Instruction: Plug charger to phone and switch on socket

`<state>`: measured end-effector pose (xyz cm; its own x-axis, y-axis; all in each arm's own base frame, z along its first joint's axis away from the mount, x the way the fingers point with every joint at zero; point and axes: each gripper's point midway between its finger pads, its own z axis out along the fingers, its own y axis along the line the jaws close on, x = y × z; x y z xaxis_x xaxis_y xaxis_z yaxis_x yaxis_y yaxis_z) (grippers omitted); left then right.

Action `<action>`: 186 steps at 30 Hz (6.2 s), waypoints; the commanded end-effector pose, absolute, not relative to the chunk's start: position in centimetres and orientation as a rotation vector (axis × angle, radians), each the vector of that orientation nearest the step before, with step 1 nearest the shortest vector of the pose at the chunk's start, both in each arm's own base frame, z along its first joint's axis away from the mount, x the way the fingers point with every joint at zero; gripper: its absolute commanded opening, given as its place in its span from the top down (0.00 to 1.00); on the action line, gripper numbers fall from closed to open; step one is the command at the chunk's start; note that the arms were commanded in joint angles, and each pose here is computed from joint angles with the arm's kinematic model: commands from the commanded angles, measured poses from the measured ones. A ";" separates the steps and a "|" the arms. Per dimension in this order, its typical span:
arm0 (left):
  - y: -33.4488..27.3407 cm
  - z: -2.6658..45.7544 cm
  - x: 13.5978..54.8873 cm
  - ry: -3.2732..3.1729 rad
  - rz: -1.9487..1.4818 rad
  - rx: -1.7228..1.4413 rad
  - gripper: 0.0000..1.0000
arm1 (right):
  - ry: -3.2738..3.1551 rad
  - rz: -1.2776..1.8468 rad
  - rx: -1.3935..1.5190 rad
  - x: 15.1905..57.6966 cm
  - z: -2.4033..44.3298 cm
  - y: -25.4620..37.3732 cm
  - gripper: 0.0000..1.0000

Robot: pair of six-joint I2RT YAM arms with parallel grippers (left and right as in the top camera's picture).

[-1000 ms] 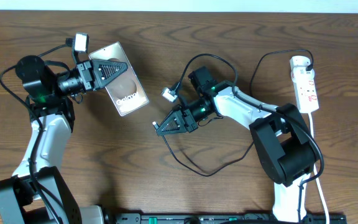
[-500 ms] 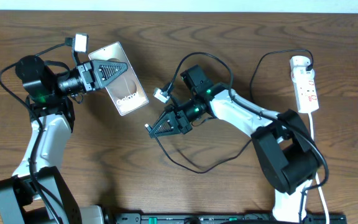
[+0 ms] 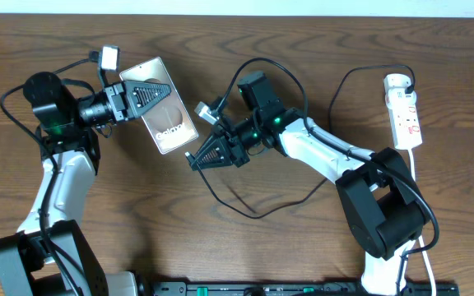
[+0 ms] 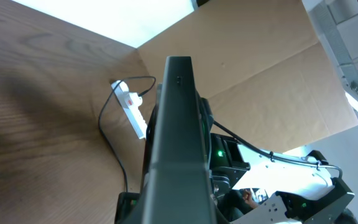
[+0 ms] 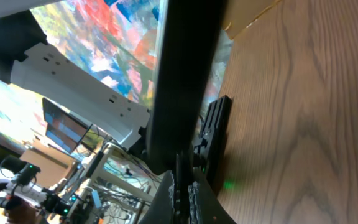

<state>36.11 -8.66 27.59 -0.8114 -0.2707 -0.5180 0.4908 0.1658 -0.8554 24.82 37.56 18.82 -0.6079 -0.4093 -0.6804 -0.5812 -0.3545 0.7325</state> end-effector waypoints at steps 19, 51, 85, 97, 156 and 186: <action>-9.3 28.0 36.4 1.841 -1.660 0.265 0.93 | 1.726 2.159 -1.320 24.8 21.0 38.0 0.99; -8.6 27.1 36.3 1.888 -1.742 0.200 0.93 | 1.714 2.151 -1.323 24.9 21.0 37.9 0.99; -9.6 27.1 36.0 1.894 -1.759 0.228 0.93 | 1.703 2.133 -1.311 25.9 21.6 37.7 0.99; -8.8 27.1 36.9 1.898 -1.746 0.129 0.93 | 1.716 2.145 -1.312 25.5 21.3 37.8 0.99; -9.3 27.1 36.4 1.894 -1.750 0.195 0.93 | 1.704 2.127 -1.304 26.0 21.3 37.4 0.99; -11.3 27.1 35.5 1.880 -1.758 0.318 0.93 | 1.762 2.111 -1.250 26.9 21.1 37.3 0.99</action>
<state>36.93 -10.17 26.67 -0.8320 -0.2754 -0.4816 0.4551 0.1578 -0.8764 26.05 37.59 20.10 -0.6515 -0.4186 -0.6327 -0.5403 -0.3294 0.7743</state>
